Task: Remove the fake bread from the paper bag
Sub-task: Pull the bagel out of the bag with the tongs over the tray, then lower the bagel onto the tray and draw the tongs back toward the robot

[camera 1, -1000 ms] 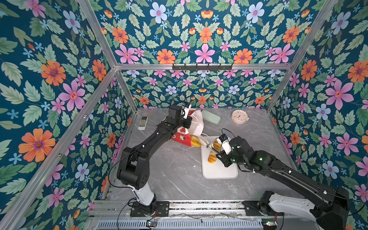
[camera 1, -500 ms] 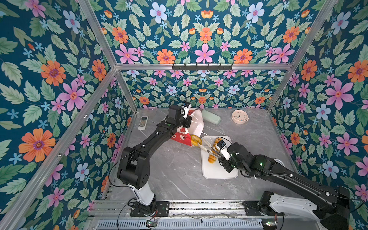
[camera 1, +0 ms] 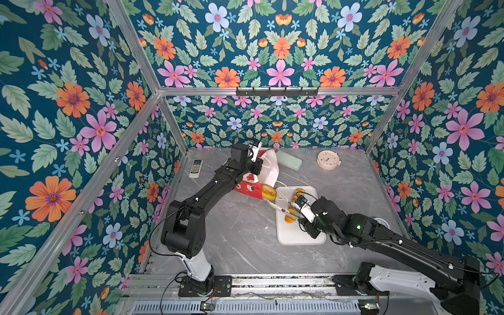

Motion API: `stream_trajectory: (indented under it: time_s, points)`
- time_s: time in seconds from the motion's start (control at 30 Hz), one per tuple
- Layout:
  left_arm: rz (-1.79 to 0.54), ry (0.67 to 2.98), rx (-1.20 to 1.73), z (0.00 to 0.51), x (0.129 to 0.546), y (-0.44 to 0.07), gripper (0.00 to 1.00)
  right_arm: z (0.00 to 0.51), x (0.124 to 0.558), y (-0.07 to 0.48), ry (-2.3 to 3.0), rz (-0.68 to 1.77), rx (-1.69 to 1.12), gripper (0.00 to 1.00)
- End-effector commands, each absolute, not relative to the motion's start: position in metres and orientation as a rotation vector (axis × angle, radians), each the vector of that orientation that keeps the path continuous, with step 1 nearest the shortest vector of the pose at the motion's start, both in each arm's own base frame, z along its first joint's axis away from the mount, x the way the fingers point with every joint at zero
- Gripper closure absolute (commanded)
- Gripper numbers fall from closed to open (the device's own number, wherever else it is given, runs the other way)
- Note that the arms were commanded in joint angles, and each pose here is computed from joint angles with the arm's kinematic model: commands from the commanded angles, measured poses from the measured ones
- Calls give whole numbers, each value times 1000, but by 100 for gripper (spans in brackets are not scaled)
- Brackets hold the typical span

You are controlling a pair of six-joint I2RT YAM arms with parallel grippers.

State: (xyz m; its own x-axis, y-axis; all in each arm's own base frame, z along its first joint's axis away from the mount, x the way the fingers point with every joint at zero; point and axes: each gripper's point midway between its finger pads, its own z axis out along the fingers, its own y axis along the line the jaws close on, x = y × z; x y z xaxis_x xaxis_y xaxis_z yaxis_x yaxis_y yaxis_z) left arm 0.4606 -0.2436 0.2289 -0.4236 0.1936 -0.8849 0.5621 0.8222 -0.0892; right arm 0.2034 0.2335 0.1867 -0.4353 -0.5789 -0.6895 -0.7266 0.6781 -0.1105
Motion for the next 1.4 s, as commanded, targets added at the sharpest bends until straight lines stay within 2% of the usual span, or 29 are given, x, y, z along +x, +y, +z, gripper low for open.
stream_trajectory:
  time_s: [0.0, 0.27, 0.8, 1.37]
  points:
    - [-477, 1968, 563, 238, 463, -248, 100, 190, 210, 234, 2130, 204, -1015, 63]
    - [-480, 1965, 567, 239, 464, -248, 100, 190, 220, 234, 2088, 84, -1060, 62]
    - [-495, 1968, 572, 239, 464, -251, 100, 184, 226, 245, 2053, 52, -1143, 62]
    - [-500, 1968, 576, 237, 463, -251, 100, 172, 250, 257, 2024, -107, -1175, 62]
